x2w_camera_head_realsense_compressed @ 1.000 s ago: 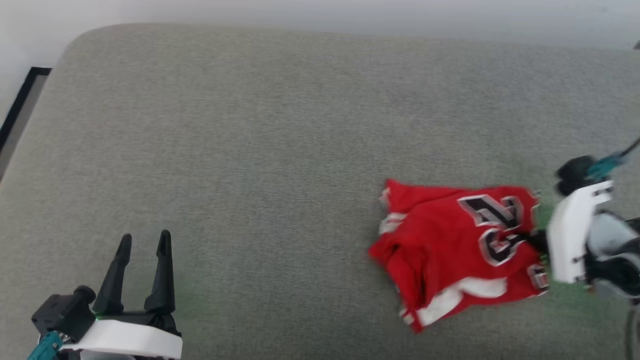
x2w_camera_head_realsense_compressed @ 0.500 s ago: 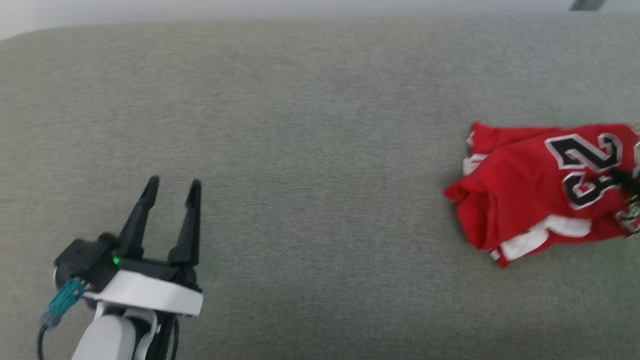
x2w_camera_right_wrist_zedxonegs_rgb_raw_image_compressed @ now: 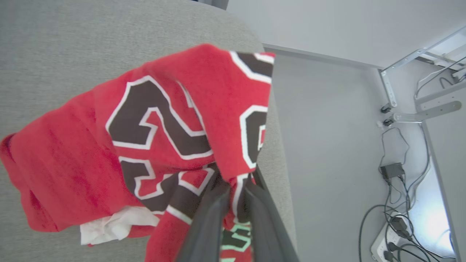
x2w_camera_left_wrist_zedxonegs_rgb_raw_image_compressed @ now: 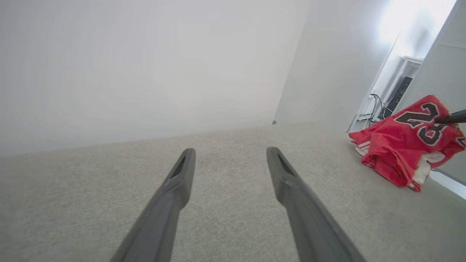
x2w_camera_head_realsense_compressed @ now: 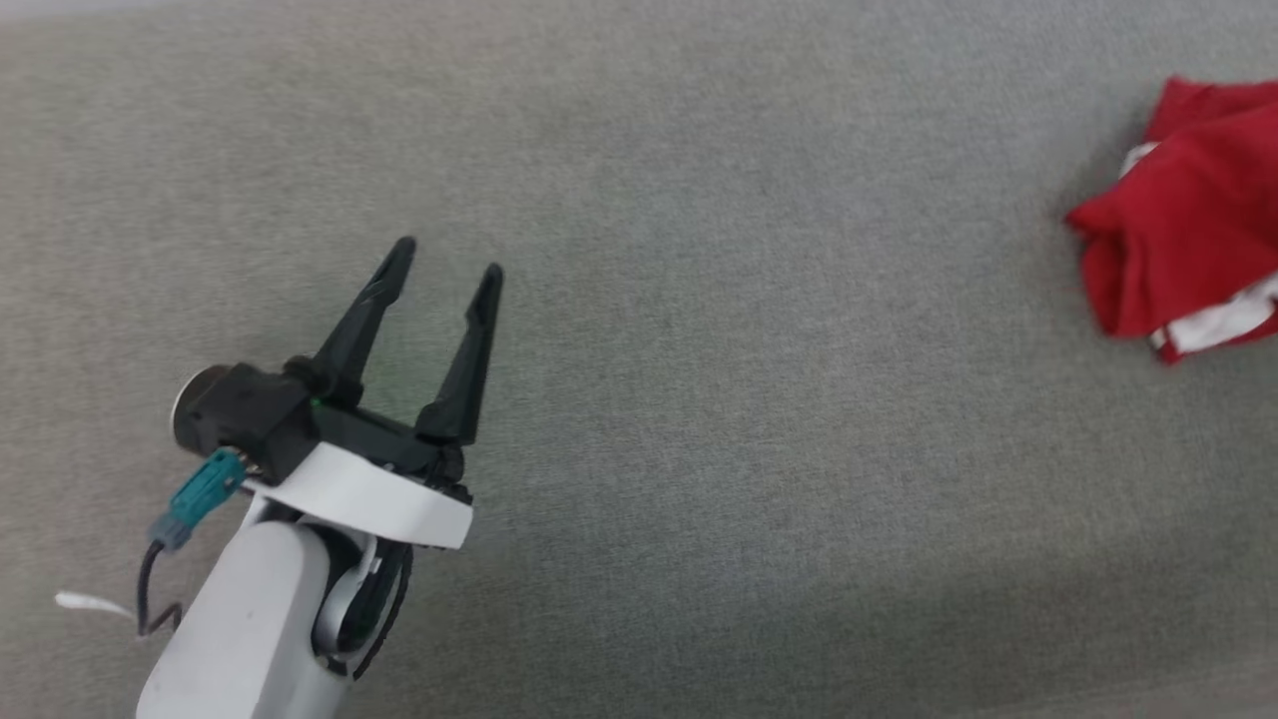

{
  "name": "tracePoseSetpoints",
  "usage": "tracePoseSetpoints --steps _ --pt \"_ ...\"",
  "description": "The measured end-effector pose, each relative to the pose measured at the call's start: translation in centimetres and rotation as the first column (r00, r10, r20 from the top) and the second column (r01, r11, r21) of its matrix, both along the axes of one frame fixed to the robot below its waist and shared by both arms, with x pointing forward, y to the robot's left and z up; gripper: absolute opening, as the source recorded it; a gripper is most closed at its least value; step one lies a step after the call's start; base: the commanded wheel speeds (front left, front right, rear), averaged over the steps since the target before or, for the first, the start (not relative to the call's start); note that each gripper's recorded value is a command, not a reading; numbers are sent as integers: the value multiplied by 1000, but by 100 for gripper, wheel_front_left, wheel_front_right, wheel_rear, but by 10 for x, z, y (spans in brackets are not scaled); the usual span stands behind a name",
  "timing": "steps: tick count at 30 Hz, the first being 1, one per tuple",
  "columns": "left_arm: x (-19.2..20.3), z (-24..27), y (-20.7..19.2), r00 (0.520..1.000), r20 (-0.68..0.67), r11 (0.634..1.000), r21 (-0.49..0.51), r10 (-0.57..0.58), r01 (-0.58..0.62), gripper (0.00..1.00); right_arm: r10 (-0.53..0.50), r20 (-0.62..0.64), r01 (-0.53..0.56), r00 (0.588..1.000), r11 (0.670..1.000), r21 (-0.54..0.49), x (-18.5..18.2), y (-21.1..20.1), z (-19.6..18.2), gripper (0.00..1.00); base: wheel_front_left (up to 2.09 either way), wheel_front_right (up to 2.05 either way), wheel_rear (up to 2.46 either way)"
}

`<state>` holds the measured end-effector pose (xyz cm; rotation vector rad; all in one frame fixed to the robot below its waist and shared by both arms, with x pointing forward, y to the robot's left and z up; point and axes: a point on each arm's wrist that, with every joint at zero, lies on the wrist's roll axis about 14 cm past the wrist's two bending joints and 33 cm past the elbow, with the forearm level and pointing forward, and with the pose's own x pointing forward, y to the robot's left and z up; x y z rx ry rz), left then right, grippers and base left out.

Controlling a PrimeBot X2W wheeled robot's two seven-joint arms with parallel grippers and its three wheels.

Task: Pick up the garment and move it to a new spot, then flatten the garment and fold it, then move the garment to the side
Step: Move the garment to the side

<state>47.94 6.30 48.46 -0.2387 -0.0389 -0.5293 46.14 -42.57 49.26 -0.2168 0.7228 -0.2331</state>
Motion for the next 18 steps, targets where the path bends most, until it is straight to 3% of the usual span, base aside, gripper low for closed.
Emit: tracePoseSetpoints --steps 7,14,17,18 --pt "12 -13 -33 995 -11 995 -9 -98 98 100 -82 23 84 996 986 -140 2 -45 4 0 0 0 0" --pt "19 -17 -32 995 -18 995 -9 -102 102 100 -76 -1 75 997 982 -174 15 -43 -24 2 0 0 0" --pt "20 -18 -28 996 -25 996 -14 -90 90 100 -85 1 84 996 982 -171 21 -42 -34 53 0 0 0" --pt "20 -19 -26 996 -28 996 -12 -86 85 100 -88 1 87 996 982 -168 23 -41 -36 92 0 0 0"
